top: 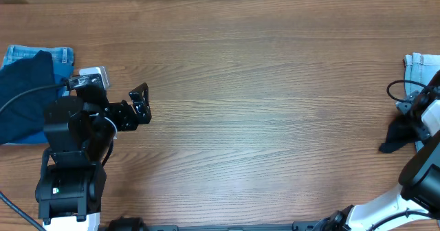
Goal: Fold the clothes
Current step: 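Reach the right gripper to the black t-shirt on the right and grasp it, then drag the black t-shirt with the right gripper to the table center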
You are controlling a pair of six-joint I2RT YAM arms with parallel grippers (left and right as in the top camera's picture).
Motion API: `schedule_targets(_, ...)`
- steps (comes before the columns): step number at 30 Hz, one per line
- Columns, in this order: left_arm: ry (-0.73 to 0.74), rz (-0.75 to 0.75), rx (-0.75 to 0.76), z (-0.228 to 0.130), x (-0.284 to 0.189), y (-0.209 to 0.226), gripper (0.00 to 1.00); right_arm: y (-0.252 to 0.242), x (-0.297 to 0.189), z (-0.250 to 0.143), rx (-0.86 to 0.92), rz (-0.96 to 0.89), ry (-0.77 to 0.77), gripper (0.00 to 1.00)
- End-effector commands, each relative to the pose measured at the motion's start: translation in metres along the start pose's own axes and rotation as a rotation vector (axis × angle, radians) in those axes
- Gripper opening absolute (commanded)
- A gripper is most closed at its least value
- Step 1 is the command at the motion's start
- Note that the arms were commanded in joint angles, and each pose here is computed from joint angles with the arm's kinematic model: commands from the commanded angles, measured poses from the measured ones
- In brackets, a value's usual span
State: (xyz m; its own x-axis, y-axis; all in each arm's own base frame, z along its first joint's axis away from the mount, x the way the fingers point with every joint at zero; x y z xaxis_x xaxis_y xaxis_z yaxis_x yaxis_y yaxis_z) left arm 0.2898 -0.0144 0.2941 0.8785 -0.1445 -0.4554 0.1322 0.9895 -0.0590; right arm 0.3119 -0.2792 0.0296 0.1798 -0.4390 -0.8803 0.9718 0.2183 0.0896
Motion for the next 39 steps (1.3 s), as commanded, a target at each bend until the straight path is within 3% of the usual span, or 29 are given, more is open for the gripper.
schedule_targets(1, -0.029, -0.007, 0.002, 0.011, -0.006, -0.002, 1.0, -0.011, 0.014, -0.013, 0.014, -0.053, 0.034, 0.57)
schedule_targets(2, -0.029, -0.008, 0.002, 0.011, -0.006, -0.002, 1.0, -0.011, 0.014, -0.012, 0.015, -0.051, 0.031, 0.45)
schedule_targets(3, -0.03, -0.007, 0.002, 0.011, -0.006, -0.002, 1.0, -0.009, 0.012, -0.01, 0.017, -0.045, 0.025, 0.26)
schedule_targets(5, -0.029, -0.007, 0.002, 0.011, -0.006, -0.002, 1.0, 0.004, 0.0, -0.002, 0.025, 0.016, 0.033, 0.04)
schedule_targets(7, -0.031, -0.007, 0.003, 0.011, -0.006, -0.002, 1.0, 0.04, -0.036, 0.024, -0.006, 0.176, 0.034, 0.04)
schedule_targets(9, -0.033, -0.007, 0.004, 0.012, -0.006, -0.001, 1.0, 0.1, -0.109, 0.052, -0.132, 0.465, 0.037, 0.04)
schedule_targets(10, -0.036, -0.007, 0.008, 0.012, -0.006, -0.001, 1.0, 0.131, -0.16, 0.057, -0.231, 0.618, 0.045, 0.04)
schedule_targets(12, -0.045, -0.006, 0.009, 0.014, -0.006, -0.001, 1.0, 0.161, -0.22, 0.046, -0.396, 0.728, 0.048, 0.04)
schedule_targets(14, -0.055, -0.006, 0.012, 0.017, -0.006, -0.001, 1.0, 0.192, -0.273, 0.0, -0.635, 0.8, 0.057, 0.04)
schedule_targets(17, -0.056, -0.006, 0.012, 0.017, -0.006, -0.001, 1.0, 0.22, -0.313, -0.075, -0.852, 0.89, 0.108, 0.04)
schedule_targets(21, -0.056, -0.006, 0.012, 0.017, -0.006, -0.001, 1.0, 0.224, -0.363, -0.184, -1.237, 1.056, 0.193, 0.04)
schedule_targets(29, -0.044, -0.006, 0.009, 0.015, -0.002, -0.001, 1.0, 0.173, -0.442, -0.342, -1.757, 1.283, 0.317, 0.04)
schedule_targets(34, -0.045, -0.006, 0.01, 0.016, -0.002, 0.0, 1.0, 0.099, -0.446, -0.386, -2.137, 1.244, 0.447, 0.04)
schedule_targets(35, -0.046, -0.006, 0.009, 0.016, -0.002, -0.001, 1.0, 0.094, -0.442, -0.385, -2.175, 1.212, 0.444, 0.12)
schedule_targets(36, -0.045, -0.006, 0.009, 0.016, -0.002, 0.0, 1.0, 0.104, -0.435, -0.38, -2.181, 1.164, 0.362, 0.72)
schedule_targets(37, -0.046, -0.006, 0.009, 0.016, -0.002, -0.001, 1.0, 0.116, -0.431, -0.375, -2.138, 1.123, 0.306, 0.94)
schedule_targets(39, -0.046, -0.006, 0.009, 0.016, -0.002, -0.001, 1.0, 0.172, -0.42, -0.344, -1.826, 0.986, 0.099, 0.99)
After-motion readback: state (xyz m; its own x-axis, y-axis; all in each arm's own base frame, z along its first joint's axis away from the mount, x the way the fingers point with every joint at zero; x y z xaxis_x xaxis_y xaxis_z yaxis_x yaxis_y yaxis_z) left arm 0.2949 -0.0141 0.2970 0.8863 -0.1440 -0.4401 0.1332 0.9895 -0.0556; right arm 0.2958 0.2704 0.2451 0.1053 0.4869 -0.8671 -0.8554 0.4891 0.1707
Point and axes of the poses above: each gripper's point midway between its finger pads, its own x axis out along the fingers, its own y axis along the line the jaws close on, z = x × y, the point moved 1 cm from there along -x, back along the fingers, and after that the axes turned 14 degrees about x, right-handed, at the moved point
